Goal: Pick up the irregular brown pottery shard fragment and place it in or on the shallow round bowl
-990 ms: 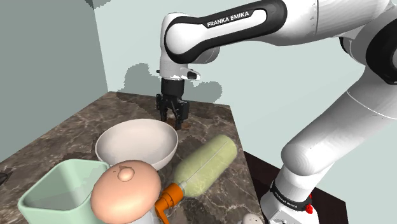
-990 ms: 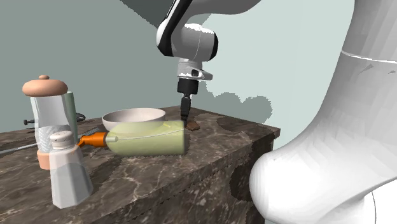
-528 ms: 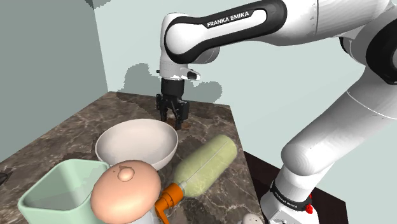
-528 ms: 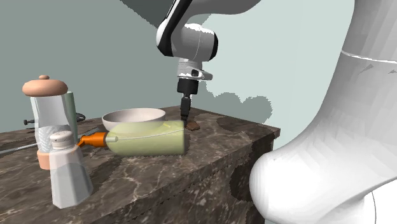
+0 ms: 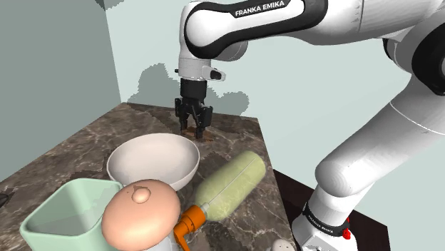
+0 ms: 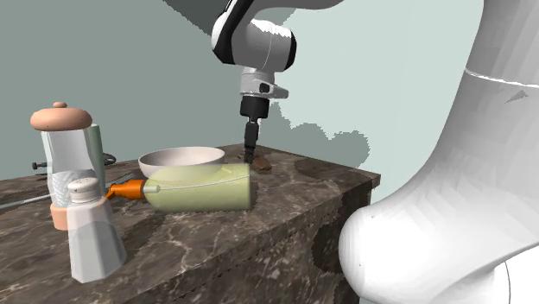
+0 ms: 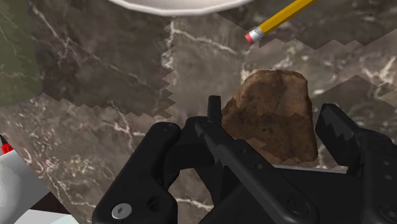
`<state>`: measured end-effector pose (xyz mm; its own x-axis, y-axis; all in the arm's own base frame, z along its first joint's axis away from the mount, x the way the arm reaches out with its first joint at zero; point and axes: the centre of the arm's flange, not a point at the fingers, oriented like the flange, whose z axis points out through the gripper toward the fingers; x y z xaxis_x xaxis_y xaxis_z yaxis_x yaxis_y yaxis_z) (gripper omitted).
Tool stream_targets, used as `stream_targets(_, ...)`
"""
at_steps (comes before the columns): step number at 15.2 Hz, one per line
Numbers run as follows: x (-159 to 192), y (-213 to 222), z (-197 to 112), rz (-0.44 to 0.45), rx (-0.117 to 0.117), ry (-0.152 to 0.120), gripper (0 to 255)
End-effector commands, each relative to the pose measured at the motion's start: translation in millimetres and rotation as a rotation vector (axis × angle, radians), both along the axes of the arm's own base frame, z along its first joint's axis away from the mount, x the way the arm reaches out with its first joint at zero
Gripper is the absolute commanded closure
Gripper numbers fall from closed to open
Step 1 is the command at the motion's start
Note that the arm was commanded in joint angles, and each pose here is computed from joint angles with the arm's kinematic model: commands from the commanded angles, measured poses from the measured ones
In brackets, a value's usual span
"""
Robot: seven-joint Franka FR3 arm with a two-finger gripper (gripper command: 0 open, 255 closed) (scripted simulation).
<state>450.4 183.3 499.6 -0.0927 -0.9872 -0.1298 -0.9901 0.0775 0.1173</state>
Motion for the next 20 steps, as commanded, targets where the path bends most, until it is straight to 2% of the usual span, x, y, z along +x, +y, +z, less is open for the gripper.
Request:
stream_targets(1, -1, -1, 11, 0.000, 0.000, 0.000, 255)
stream_targets(20, -1, -1, 109, 0.000, 0.000, 0.000, 255)
